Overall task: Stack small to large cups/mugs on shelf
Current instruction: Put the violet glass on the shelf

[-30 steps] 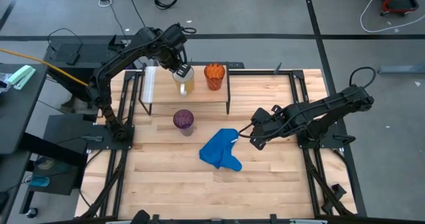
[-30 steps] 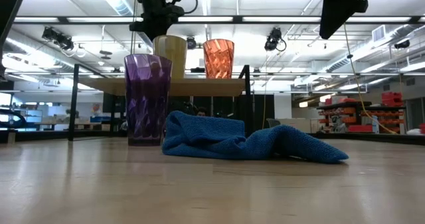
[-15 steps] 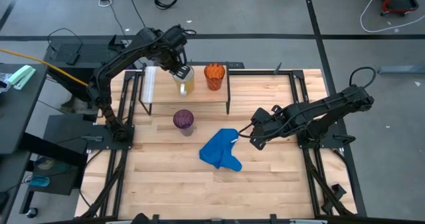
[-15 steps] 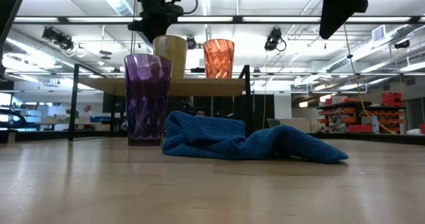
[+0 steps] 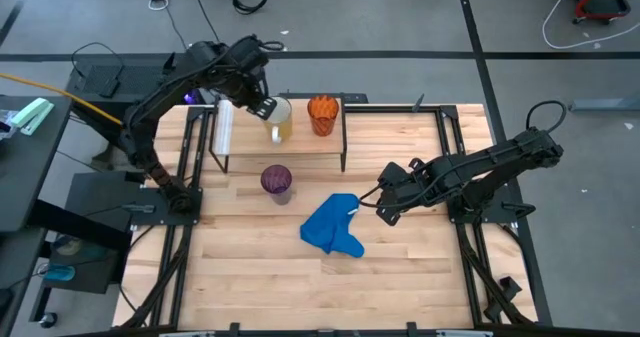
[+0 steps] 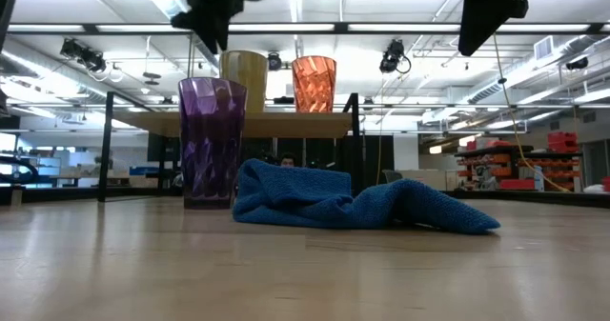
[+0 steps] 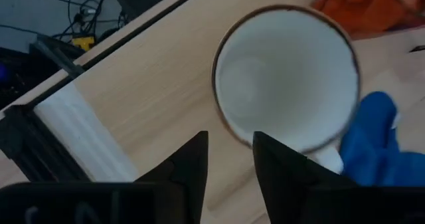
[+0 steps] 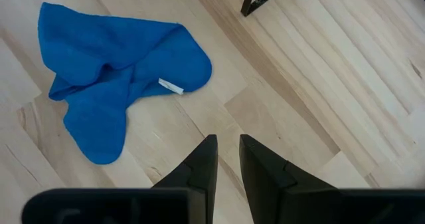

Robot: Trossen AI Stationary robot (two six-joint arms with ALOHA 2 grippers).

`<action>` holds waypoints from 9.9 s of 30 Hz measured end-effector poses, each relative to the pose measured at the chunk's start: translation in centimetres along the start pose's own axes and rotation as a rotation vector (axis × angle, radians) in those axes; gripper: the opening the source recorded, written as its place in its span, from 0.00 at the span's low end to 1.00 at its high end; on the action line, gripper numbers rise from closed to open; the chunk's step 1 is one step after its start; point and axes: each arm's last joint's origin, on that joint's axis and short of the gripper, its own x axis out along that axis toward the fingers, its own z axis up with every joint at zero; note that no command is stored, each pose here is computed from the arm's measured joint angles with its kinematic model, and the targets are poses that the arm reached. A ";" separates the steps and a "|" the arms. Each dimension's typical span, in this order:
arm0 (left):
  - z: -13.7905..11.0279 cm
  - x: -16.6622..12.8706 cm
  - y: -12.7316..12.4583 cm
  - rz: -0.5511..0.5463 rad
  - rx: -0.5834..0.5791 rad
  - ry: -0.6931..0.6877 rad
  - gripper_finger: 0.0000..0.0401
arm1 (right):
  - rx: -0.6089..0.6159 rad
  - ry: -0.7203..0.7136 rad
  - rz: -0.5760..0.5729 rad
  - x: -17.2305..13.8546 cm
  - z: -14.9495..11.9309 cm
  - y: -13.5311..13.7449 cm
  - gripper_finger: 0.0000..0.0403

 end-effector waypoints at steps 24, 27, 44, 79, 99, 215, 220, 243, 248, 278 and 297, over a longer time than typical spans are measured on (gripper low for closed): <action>-9.8 -10.0 -3.4 -0.299 0.017 -0.111 0.31 | -0.004 0.010 0.006 0.0 0.0 0.0 0.18; -10.9 -10.3 -4.7 -0.338 0.029 -0.081 0.29 | -0.005 0.011 0.005 0.0 0.0 0.0 0.18; -16.7 3.5 -8.3 0.071 -0.125 0.231 0.23 | -0.030 0.012 0.005 0.0 -0.1 0.0 0.18; -13.6 9.2 -10.4 0.109 -0.171 0.153 0.35 | -0.020 0.012 0.006 0.0 0.0 0.0 0.18; -13.5 10.4 -11.0 0.126 -0.112 0.173 0.14 | -0.021 0.012 0.006 0.0 0.0 0.0 0.18; -8.4 -4.4 9.2 0.099 -0.341 -0.044 0.03 | 0.056 0.053 0.029 0.0 -0.2 0.0 0.18; -7.6 -3.6 8.7 0.091 -0.326 -0.019 0.03 | 0.059 0.053 0.029 0.0 -0.2 0.0 0.18; -7.0 -2.5 8.5 0.105 -0.274 0.037 0.15 | 0.060 0.053 0.028 0.0 -0.2 0.0 0.18; -6.9 -2.5 8.6 0.126 -0.274 0.030 0.18 | 0.060 0.053 0.028 0.0 -0.2 0.0 0.18; -6.7 -6.1 8.4 0.107 -0.263 -0.124 0.31 | 0.060 0.052 0.029 0.0 -0.2 0.0 0.18; -5.2 -6.9 6.7 -0.077 -0.210 -0.311 0.30 | 0.068 0.033 0.020 0.1 0.1 0.0 0.18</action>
